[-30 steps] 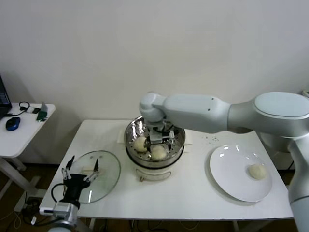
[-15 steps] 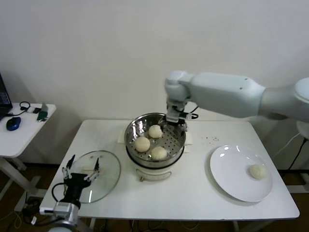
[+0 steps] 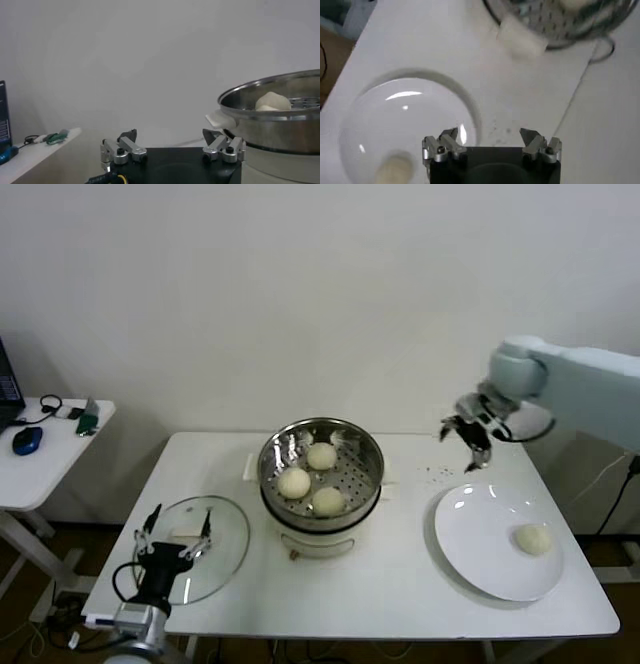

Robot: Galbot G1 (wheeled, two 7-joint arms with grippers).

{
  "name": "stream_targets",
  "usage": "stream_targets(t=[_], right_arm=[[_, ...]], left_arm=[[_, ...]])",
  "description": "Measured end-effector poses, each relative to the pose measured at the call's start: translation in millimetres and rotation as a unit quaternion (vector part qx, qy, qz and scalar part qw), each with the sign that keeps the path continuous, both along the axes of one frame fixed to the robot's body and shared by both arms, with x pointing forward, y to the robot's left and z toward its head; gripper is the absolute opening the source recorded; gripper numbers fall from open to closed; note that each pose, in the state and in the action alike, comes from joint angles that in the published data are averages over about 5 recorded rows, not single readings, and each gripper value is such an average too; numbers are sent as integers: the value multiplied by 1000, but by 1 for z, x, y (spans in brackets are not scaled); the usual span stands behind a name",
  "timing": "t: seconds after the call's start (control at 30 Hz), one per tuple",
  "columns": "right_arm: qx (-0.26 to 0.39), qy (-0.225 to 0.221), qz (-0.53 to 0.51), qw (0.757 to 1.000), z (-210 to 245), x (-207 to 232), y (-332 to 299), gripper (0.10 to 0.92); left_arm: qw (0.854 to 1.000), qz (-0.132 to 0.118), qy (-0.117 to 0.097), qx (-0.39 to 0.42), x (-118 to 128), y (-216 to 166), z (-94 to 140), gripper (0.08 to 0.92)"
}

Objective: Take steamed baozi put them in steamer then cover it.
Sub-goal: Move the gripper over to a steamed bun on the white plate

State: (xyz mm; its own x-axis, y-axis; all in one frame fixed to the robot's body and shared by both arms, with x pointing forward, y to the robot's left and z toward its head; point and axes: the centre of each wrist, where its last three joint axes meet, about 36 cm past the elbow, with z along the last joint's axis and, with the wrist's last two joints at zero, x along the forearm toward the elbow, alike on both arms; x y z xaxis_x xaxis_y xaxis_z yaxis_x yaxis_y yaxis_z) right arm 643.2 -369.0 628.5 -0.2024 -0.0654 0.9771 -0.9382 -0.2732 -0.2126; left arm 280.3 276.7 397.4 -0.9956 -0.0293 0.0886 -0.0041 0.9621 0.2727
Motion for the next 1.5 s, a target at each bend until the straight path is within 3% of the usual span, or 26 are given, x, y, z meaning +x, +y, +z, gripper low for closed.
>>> stream_targets(t=[0.33, 0.67, 1.5], right_arm=[[9, 36, -125, 991, -86, -46, -99, 823], [-9, 52, -175, 983, -123, -63, -152, 823], [-28, 74, -187, 979, -167, -41, -152, 823]], left_arm=[[1000, 4, 7, 8, -4, 0, -2, 823], [1000, 9, 11, 9, -6, -4, -3, 823], [1000, 20, 17, 12, -5, -3, -8, 823]])
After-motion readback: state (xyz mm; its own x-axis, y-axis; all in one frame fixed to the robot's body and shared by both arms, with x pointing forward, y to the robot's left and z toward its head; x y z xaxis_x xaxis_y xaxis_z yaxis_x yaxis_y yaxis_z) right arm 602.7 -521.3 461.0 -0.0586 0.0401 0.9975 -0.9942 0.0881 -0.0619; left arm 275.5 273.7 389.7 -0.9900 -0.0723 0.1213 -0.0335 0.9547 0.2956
